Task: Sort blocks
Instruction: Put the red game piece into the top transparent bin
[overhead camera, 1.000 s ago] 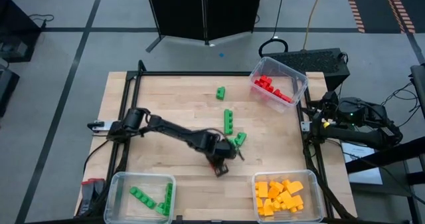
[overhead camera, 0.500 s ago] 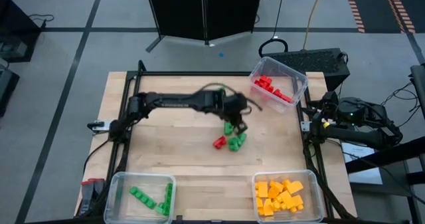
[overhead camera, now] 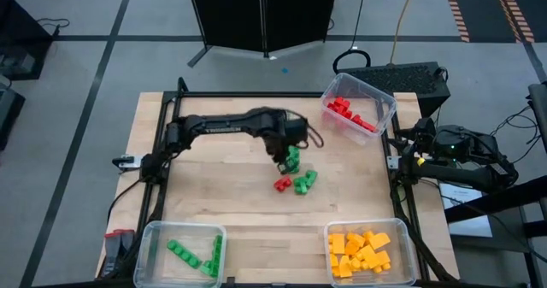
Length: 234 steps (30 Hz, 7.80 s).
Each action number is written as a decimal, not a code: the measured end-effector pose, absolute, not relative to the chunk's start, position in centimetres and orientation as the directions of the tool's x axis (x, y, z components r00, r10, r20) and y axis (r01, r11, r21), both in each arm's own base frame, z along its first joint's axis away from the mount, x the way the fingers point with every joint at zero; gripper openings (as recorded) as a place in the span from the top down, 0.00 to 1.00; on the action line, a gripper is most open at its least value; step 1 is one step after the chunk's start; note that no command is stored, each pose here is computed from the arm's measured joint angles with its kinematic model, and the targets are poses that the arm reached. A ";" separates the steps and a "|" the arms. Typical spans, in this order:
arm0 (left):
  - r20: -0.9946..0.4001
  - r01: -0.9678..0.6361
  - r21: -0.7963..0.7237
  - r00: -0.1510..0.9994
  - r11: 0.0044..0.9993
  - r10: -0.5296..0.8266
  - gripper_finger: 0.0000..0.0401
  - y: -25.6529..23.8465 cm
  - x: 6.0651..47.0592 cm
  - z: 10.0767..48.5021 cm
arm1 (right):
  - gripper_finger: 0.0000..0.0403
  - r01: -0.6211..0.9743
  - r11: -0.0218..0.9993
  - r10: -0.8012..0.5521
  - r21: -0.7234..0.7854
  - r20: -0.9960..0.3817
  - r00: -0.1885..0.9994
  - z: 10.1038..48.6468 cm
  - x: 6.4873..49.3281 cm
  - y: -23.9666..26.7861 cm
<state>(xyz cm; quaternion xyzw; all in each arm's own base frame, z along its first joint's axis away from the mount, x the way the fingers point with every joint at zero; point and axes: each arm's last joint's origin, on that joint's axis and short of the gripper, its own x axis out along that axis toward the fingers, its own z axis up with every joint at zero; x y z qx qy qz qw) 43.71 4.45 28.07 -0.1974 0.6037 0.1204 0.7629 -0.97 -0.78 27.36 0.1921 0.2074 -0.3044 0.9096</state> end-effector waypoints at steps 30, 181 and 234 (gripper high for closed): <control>-0.994 -0.469 -0.091 0.093 0.879 -0.054 0.23 -2.3 46.4 16.1 | 0.48 0.633 0.741 -0.474 0.224 -0.494 0.729 27.4 -1.0 -0.8; -0.973 -0.110 0.067 0.214 0.992 0.090 0.99 4.9 44.1 21.7 | 0.48 0.664 0.672 -0.478 0.328 -0.493 0.727 27.4 -1.0 -0.8; -0.975 -0.328 0.044 0.192 0.944 0.113 0.95 7.0 43.3 18.4 | 0.48 0.659 0.686 -0.478 0.307 -0.493 0.727 27.4 -1.0 -0.8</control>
